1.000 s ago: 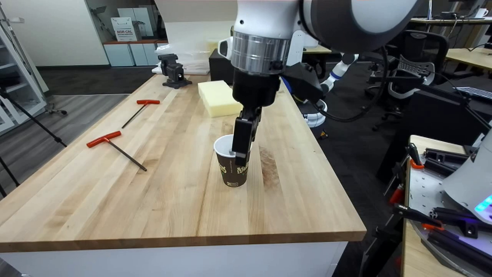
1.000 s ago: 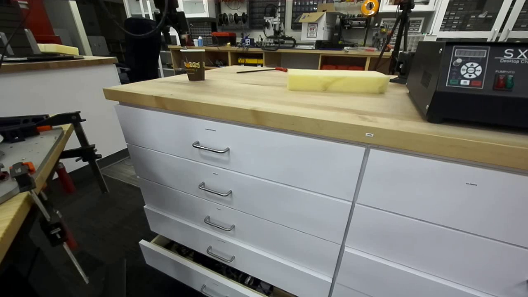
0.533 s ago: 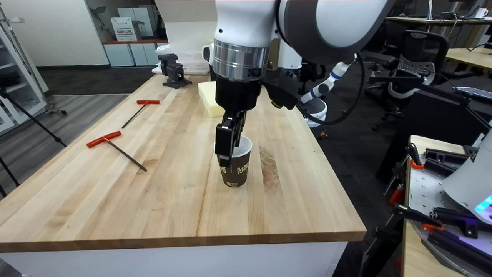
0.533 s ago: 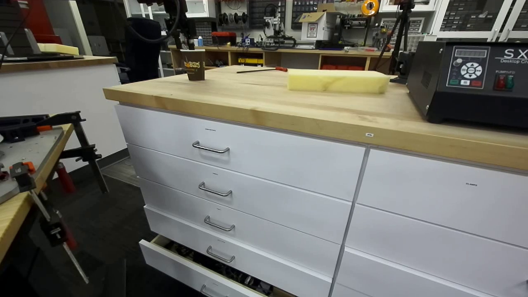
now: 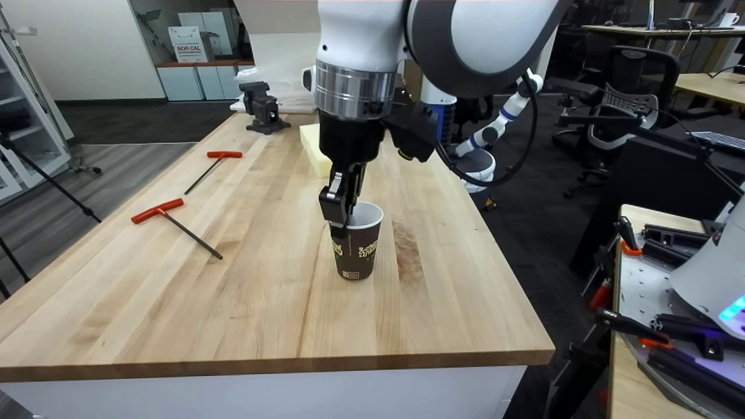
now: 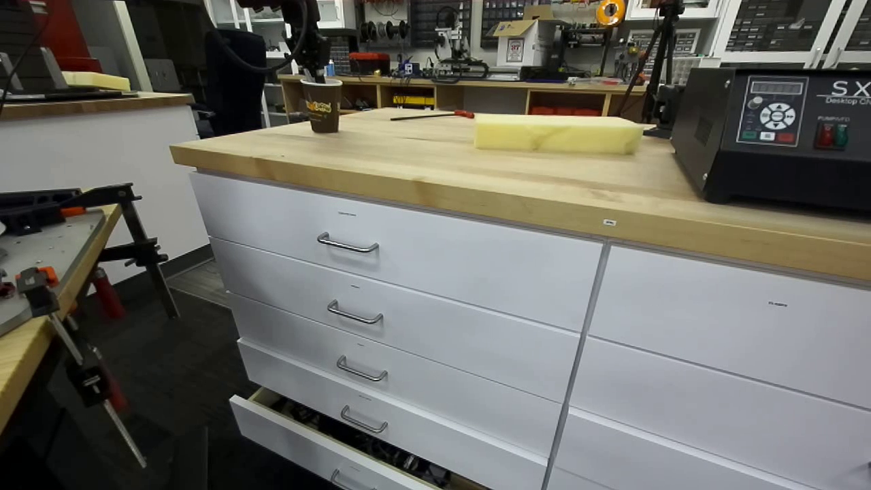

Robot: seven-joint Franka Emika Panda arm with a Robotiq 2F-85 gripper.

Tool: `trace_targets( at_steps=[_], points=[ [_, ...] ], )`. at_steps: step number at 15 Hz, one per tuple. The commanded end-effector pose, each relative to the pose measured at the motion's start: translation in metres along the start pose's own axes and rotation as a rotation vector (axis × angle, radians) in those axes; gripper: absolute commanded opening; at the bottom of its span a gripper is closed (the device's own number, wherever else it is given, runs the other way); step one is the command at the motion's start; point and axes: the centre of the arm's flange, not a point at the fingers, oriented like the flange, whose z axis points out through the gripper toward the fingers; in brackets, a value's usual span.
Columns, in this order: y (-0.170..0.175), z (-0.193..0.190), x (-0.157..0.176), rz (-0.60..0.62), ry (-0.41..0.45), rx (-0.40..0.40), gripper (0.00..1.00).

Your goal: Take the pen out of the cup and put it on the counter

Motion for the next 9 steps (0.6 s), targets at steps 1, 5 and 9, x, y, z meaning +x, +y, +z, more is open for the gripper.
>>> trace_targets(
  at_steps=[1, 5, 9],
  points=[
    [-0.0014, -0.0013, 0.0080, 0.000, -0.017, -0.029, 0.20],
    [-0.0002, -0.0042, 0.0085, -0.002, -0.016, -0.033, 0.54],
    [-0.0007, -0.0079, 0.0080, -0.003, -0.024, -0.039, 0.80]
  ],
)
